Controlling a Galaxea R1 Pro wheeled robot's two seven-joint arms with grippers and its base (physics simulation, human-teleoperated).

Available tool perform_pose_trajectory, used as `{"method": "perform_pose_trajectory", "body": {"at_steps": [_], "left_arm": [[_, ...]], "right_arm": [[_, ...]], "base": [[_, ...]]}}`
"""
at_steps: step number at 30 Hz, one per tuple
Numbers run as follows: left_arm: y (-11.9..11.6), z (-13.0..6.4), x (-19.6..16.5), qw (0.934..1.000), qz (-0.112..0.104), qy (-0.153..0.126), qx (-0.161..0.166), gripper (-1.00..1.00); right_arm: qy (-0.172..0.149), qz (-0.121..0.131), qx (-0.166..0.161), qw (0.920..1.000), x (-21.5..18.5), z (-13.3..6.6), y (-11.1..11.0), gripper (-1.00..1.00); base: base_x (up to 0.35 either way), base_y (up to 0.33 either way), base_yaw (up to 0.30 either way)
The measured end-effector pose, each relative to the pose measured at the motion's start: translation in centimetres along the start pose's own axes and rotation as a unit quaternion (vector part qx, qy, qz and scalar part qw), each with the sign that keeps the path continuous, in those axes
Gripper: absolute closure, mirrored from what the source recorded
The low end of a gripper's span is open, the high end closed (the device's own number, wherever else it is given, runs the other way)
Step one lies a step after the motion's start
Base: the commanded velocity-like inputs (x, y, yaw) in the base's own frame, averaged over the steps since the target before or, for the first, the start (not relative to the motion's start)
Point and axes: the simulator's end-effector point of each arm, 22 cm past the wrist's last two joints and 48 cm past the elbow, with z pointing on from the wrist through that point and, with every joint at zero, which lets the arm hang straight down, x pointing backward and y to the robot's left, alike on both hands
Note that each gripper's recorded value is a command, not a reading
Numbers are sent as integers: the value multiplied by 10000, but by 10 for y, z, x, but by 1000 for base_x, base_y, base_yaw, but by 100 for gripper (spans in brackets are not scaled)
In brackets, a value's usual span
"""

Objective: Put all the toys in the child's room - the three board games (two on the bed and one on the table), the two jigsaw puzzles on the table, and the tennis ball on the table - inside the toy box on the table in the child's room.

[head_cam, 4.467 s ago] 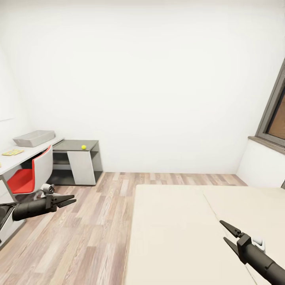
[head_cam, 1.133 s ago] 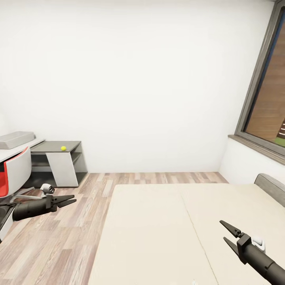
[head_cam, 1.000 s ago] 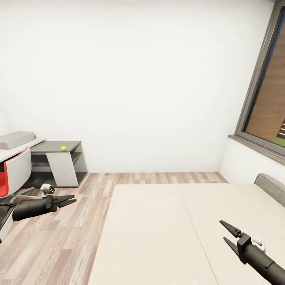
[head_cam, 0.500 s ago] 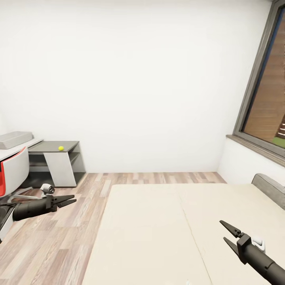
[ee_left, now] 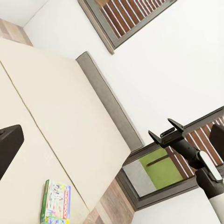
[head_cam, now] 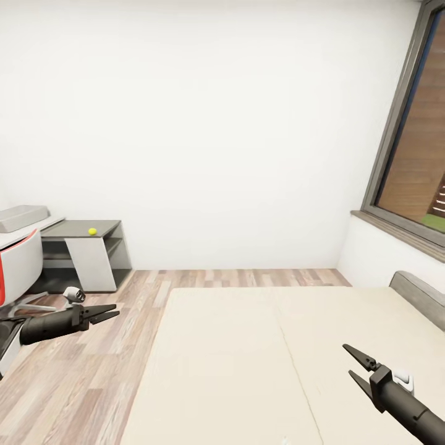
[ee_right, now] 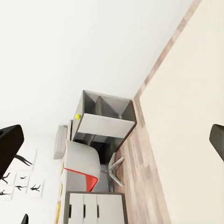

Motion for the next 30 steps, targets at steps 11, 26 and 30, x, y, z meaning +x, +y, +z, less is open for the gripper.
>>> {"method": "perform_pose_trajectory", "body": {"at_steps": [11,26,30], "left_arm": [[0,0,0,10000,-1,-1,1,-100],[0,0,0,10000,1,2,-5,-100],[0,-1,0,10000,2,2,-7,-100]], "right_arm": [[1,1,-1,10000,0,0,0,-100],[-6,-35,13,10000,-2,-1,0,-100],[-8,-34,11,10000,-2,-1,0,-100]], "base": [[0,-116,0],[0,-23,0],[0,-1,0]]}}
